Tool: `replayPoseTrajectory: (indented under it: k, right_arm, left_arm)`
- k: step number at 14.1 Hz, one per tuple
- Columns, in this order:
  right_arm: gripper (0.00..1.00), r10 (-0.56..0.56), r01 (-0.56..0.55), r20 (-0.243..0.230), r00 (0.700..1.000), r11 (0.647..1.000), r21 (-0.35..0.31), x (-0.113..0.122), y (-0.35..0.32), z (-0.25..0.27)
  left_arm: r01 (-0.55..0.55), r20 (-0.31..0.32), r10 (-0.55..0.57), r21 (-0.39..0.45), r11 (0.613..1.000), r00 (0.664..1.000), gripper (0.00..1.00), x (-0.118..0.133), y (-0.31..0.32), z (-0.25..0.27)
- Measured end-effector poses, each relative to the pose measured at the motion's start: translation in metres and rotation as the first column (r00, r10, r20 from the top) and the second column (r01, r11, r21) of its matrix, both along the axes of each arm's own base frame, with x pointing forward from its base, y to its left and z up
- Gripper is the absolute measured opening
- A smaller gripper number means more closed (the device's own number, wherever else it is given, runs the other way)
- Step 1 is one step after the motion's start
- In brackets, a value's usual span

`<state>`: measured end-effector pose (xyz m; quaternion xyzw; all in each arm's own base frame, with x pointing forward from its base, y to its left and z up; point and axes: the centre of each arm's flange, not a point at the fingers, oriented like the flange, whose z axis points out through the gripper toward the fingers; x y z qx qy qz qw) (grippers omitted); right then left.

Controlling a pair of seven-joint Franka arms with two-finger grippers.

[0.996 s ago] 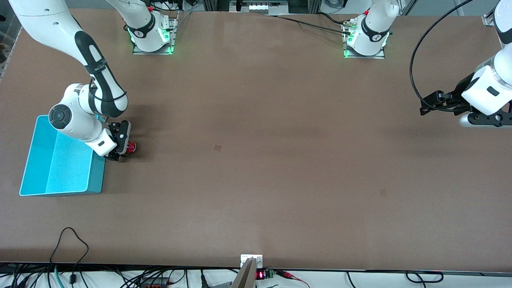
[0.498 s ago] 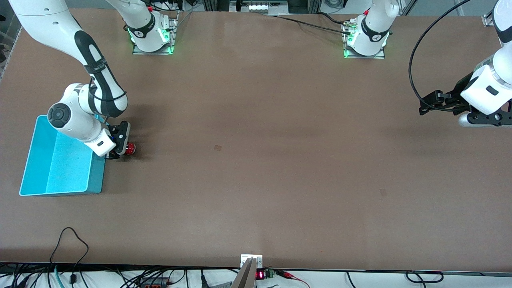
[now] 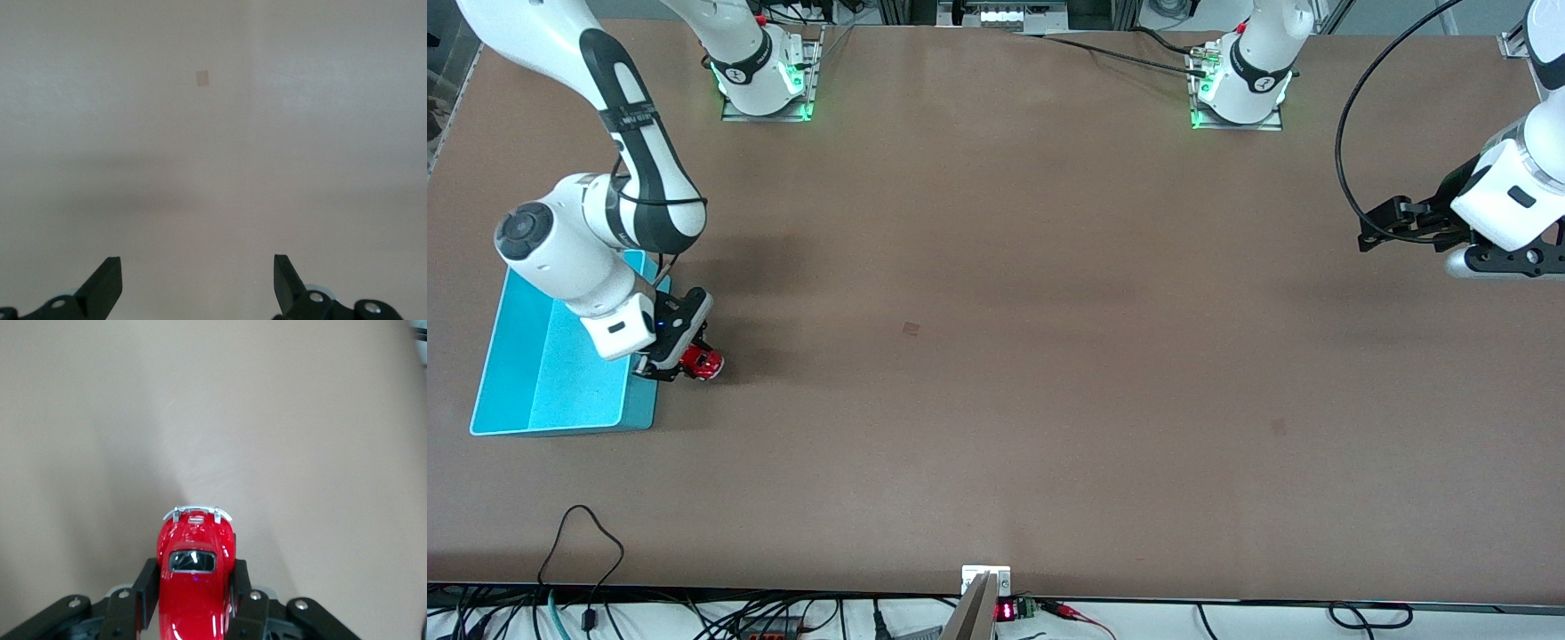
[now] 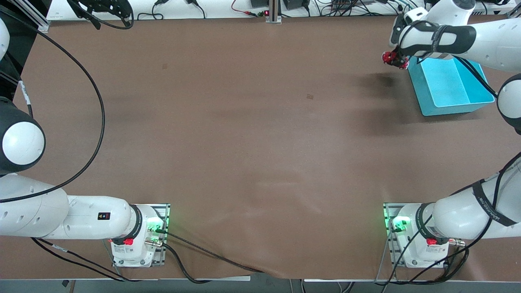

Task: Wind red beetle toy and store in blue box
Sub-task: 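Carry the red car over the cyan box and lower it inside, then open the right gripper to release the red car in the box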

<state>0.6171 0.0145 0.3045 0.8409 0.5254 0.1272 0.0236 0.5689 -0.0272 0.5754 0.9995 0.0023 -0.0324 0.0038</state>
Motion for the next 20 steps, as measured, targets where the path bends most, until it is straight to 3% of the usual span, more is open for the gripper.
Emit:
replayPoseTrajectory:
  k: [1, 3, 5, 7, 9, 11, 13, 14, 17, 20]
  right_arm:
    - [0.48, -0.118, 0.118, 0.0, 0.993, 0.993, 0.03, 0.001, -0.006, 0.007]
    - [0.48, -0.34, 0.34, -0.011, 0.94, 0.938, 0.064, 0.002, -0.035, 0.014]
    - [0.48, -0.509, 0.51, -0.03, 0.86, 0.857, 0.078, 0.0, -0.072, 0.015]
    - [0.48, -0.635, 0.64, -0.078, 0.769, 0.765, 0.077, -0.004, -0.1, 0.016]
    - [0.48, -0.712, 0.722, -0.129, 0.69, 0.689, 0.064, -0.005, -0.118, 0.023]
    - [0.48, -0.744, 0.754, -0.152, 0.65, 0.657, 0.006, -0.008, -0.135, 0.028]
    - [0.48, -0.82, 0.825, -0.159, 0.55, 0.563, -0.049, -0.016, -0.161, 0.019]
    - [0.48, -0.841, 0.845, -0.165, 0.516, 0.531, -0.064, -0.02, -0.174, 0.012]
    - [0.48, -0.867, 0.868, -0.187, 0.462, 0.486, -0.108, -0.024, -0.193, -0.021]
    - [0.48, -0.872, 0.868, -0.176, 0.456, 0.48, -0.128, -0.01, -0.196, -0.047]
  left_arm:
    - [0.011, 0.003, -0.011, 0.0, 1.0, 1.0, 1.0, 0.0, -0.006, 0.001]
    - [0.032, 0.01, -0.032, -0.001, 0.999, 0.999, 1.0, -0.001, -0.019, 0.005]
    - [0.04, 0.016, -0.04, -0.001, 0.999, 0.999, 1.0, -0.001, -0.024, 0.007]
    - [0.041, 0.026, -0.041, -0.002, 0.999, 0.999, 1.0, 0.0, -0.025, 0.012]
    - [0.041, 0.029, -0.041, -0.002, 0.999, 0.999, 1.0, 0.0, -0.024, 0.013]
    - [0.039, 0.028, -0.039, -0.002, 0.999, 0.999, 1.0, 0.0, -0.023, 0.013]
    - [0.034, 0.028, -0.034, -0.002, 0.999, 0.999, 1.0, 0.001, -0.02, 0.013]
    - [0.032, 0.028, -0.032, -0.002, 0.999, 0.999, 1.0, 0.001, -0.019, 0.013]
    - [0.031, 0.029, -0.031, -0.002, 1.0, 0.999, 1.0, 0.001, -0.019, 0.013]
    - [0.031, 0.028, -0.031, -0.002, 1.0, 0.999, 1.0, 0.001, -0.018, 0.013]
